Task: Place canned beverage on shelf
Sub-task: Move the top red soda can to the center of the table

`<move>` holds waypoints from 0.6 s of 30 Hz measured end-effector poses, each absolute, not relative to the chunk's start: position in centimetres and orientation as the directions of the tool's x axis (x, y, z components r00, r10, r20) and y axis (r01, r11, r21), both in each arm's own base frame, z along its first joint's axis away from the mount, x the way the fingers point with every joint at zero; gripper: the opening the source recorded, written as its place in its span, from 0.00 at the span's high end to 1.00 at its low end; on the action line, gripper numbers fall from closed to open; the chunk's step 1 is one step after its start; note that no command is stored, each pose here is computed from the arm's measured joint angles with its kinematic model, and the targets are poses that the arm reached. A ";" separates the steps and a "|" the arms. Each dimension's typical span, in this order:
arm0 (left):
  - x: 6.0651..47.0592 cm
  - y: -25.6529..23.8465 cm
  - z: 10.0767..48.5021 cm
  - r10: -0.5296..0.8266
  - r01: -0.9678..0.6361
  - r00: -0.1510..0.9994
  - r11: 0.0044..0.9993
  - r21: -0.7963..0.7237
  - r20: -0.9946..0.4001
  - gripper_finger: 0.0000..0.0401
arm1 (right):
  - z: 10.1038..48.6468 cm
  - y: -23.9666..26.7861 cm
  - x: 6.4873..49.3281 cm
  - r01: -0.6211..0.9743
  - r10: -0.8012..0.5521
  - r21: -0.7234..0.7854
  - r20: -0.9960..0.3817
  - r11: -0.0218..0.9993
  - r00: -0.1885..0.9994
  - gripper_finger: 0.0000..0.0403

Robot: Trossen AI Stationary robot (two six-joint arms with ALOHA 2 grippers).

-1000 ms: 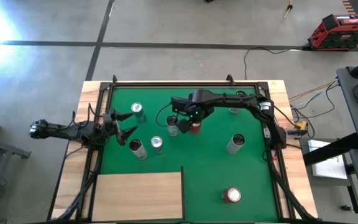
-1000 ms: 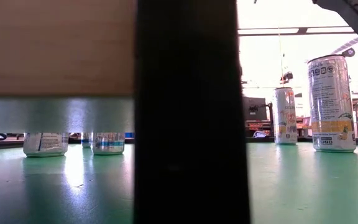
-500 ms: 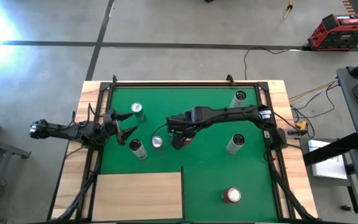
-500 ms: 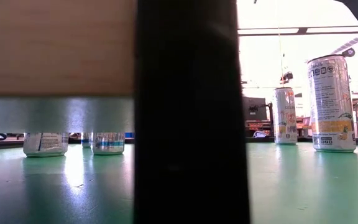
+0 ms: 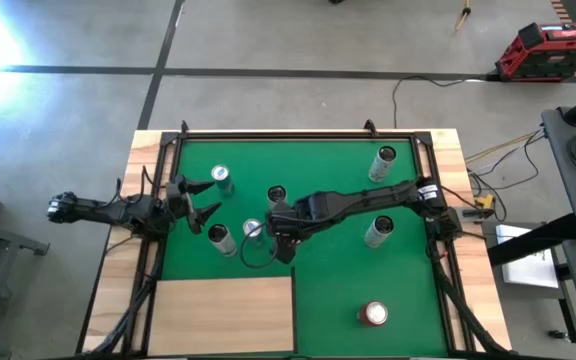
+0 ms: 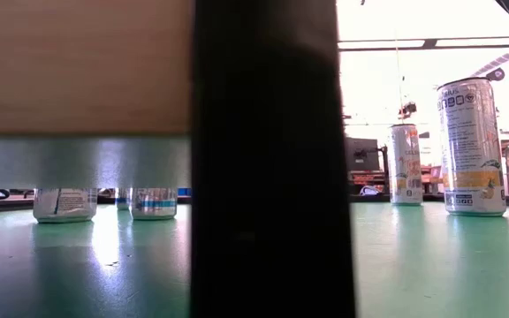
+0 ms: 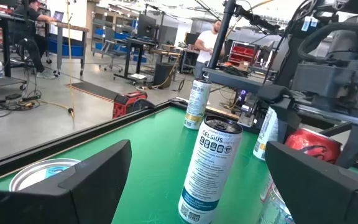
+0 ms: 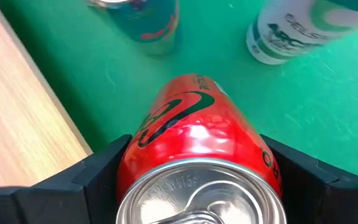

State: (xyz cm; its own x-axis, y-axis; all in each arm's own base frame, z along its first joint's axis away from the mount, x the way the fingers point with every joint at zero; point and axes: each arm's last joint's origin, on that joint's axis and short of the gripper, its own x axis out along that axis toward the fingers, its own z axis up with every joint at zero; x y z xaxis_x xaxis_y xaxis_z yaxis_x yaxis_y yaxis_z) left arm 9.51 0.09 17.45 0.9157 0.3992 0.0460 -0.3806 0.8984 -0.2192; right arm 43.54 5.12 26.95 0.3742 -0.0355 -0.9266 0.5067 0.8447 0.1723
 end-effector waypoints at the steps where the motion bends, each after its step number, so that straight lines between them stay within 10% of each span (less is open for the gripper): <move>1: 9.5 0.1 17.5 0.399 -0.381 0.916 0.898 -0.219 0.046 0.12 | 26.9 5.1 43.6 0.500 -0.035 0.173 -0.925 0.848 0.378 0.27; 18: 9.5 0.1 17.5 0.399 -0.381 0.916 0.898 -0.219 0.046 0.12 | 25.5 5.0 43.8 0.476 -0.035 0.167 -0.922 0.863 0.386 0.22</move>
